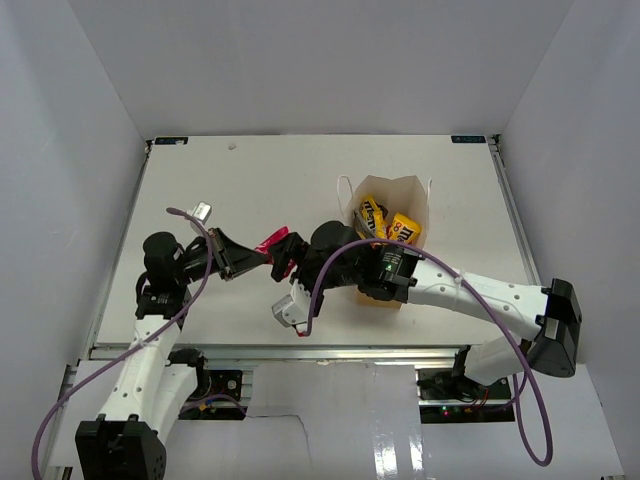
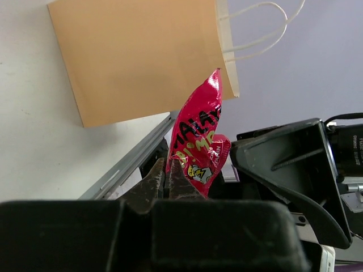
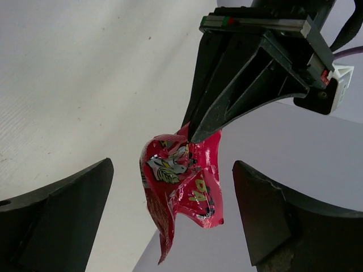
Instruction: Place the snacks into the paper bag
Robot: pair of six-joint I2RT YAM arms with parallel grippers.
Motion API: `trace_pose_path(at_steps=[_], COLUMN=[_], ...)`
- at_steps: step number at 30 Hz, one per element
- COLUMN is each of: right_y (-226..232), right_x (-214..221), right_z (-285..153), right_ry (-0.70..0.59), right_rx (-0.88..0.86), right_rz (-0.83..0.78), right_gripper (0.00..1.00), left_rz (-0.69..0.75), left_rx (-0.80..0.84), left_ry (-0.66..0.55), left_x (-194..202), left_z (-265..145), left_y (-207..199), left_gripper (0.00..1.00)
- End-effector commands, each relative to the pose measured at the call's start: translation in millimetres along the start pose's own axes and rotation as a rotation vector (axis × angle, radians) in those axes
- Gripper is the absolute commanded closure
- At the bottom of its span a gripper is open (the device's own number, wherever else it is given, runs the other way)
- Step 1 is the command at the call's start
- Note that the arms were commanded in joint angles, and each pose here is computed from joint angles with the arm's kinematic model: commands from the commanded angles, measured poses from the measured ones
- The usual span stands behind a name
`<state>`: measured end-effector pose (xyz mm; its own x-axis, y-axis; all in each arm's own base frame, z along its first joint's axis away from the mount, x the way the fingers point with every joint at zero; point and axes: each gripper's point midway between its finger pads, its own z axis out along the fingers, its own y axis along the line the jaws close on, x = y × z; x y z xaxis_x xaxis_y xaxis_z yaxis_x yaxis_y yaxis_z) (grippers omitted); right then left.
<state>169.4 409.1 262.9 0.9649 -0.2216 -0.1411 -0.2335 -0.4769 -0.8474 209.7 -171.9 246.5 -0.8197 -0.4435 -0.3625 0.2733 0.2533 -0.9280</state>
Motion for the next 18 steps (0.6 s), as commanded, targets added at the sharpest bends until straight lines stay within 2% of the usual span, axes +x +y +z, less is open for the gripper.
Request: trace_pose_path(at_steps=[1, 3, 6, 7, 9, 10, 12, 13, 16, 18], right_y=[-18, -15, -15, -16, -16, -16, -15, -15, -21, -28], right_x=[3, 7, 10, 9, 7, 6, 6, 5, 1, -4], right_z=[4, 7, 9, 8, 5, 4, 1, 1, -8, -18], right_ry=[0.019, 0.034, 0.050, 0.044, 0.039, 0.036, 0.036, 0.032, 0.016, -0.001], right_rx=[0.064, 0.062, 0.055, 0.053, 0.052, 0.053, 0.053, 0.056, 0.078, 0.107], right_rz=[-0.026, -0.025, -0.026, -0.023, -0.013, -0.011, -0.008, -0.006, 0.024, 0.068], right_gripper=[0.09, 0.13, 0.35, 0.49, 0.63, 0.66, 0.72, 0.77, 0.83, 0.84], left_rz=[-0.021, -0.018, 0.002, -0.021, -0.021, -0.023, -0.023, -0.012, 0.039, 0.092], left_rx=[0.012, 0.019, 0.030, 0.017, 0.018, 0.020, 0.017, 0.018, 0.010, 0.017], left_ry=[0.034, 0.035, 0.031, 0.037, 0.032, 0.032, 0.026, 0.019, -0.011, -0.033], left_x=[14, 15, 16, 18, 18, 18, 17, 15, 6, 0], left_z=[-6, -7, -9, -10, -10, -10, -11, -11, -13, -14], left_y=[-5, -8, -14, -11, -13, -14, -15, -20, -32, -42], left_gripper=[1.00, 1.00, 1.00, 1.00, 1.00, 1.00, 0.89, 0.70, 0.37, 0.32])
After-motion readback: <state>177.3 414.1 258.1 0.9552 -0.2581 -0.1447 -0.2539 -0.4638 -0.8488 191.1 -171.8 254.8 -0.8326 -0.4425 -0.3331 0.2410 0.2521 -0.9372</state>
